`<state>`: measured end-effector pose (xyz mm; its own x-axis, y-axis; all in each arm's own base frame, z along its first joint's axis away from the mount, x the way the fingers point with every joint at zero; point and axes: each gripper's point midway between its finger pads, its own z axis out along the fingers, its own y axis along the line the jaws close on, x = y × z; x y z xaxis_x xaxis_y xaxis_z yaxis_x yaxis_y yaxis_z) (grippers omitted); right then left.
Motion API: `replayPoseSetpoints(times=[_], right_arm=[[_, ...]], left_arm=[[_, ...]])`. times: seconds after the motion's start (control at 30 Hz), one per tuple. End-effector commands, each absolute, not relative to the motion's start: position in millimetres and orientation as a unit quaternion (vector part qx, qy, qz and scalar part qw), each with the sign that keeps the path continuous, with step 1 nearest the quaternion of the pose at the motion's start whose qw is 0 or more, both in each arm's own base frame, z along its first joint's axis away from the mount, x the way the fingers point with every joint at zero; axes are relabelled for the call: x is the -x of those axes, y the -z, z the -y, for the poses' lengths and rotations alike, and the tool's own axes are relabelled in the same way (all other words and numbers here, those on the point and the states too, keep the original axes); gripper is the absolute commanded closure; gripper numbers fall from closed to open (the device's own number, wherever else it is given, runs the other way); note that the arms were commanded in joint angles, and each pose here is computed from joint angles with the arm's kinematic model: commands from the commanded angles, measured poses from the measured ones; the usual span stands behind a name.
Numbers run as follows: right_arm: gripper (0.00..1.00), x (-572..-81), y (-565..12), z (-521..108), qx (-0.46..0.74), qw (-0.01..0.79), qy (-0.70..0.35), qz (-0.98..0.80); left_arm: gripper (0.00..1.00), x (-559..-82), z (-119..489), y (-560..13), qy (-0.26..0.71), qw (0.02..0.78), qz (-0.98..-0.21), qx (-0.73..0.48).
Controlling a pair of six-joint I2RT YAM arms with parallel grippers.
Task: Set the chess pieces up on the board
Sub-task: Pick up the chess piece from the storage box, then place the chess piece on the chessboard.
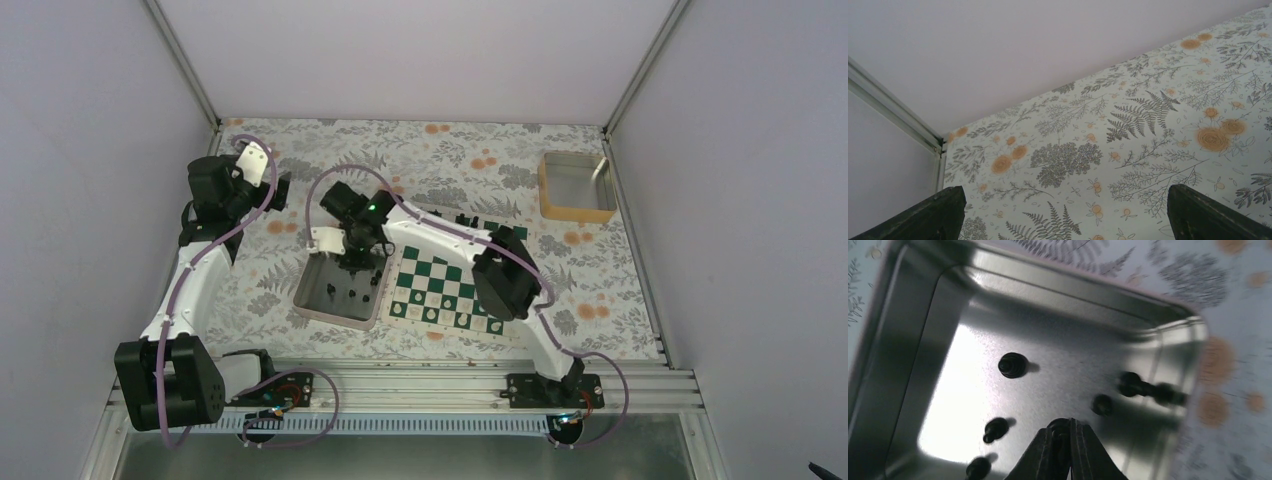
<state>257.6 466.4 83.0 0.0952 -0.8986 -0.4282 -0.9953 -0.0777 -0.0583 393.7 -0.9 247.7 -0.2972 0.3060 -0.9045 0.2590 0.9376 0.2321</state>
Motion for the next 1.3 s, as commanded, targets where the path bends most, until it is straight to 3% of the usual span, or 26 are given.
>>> replayPoseSetpoints(times=[0.0,0.27,0.5,0.9,1.27], right_arm=[[0.95,-288.1,-154.0,-442.9,0.691,0.242,-0.120,-0.671],[0.95,-377.0,-175.7,-334.3,0.596,0.280,-0.075,-0.749],[0.95,-417.6,-172.9,-251.3,0.532,0.285,-0.051,-0.796],[0.95,-405.9,-130.4,-120.4,0.434,0.255,-0.035,-0.864],[0.95,-392.6,-91.6,-91.9,0.405,0.227,-0.056,-0.884]], left_arm=[[0.00,-393.9,1.3,-254.5,-0.024,0.575,-0.797,-0.182],[0.00,-394.2,-1.1,-255.7,-0.030,0.577,-0.797,-0.178],[0.00,-395.2,0.5,-254.5,-0.024,0.574,-0.799,-0.180],[0.00,-397.5,0.8,-249.8,-0.022,0.570,-0.801,-0.182],[0.00,-397.3,1.4,-246.4,-0.019,0.566,-0.803,-0.183]])
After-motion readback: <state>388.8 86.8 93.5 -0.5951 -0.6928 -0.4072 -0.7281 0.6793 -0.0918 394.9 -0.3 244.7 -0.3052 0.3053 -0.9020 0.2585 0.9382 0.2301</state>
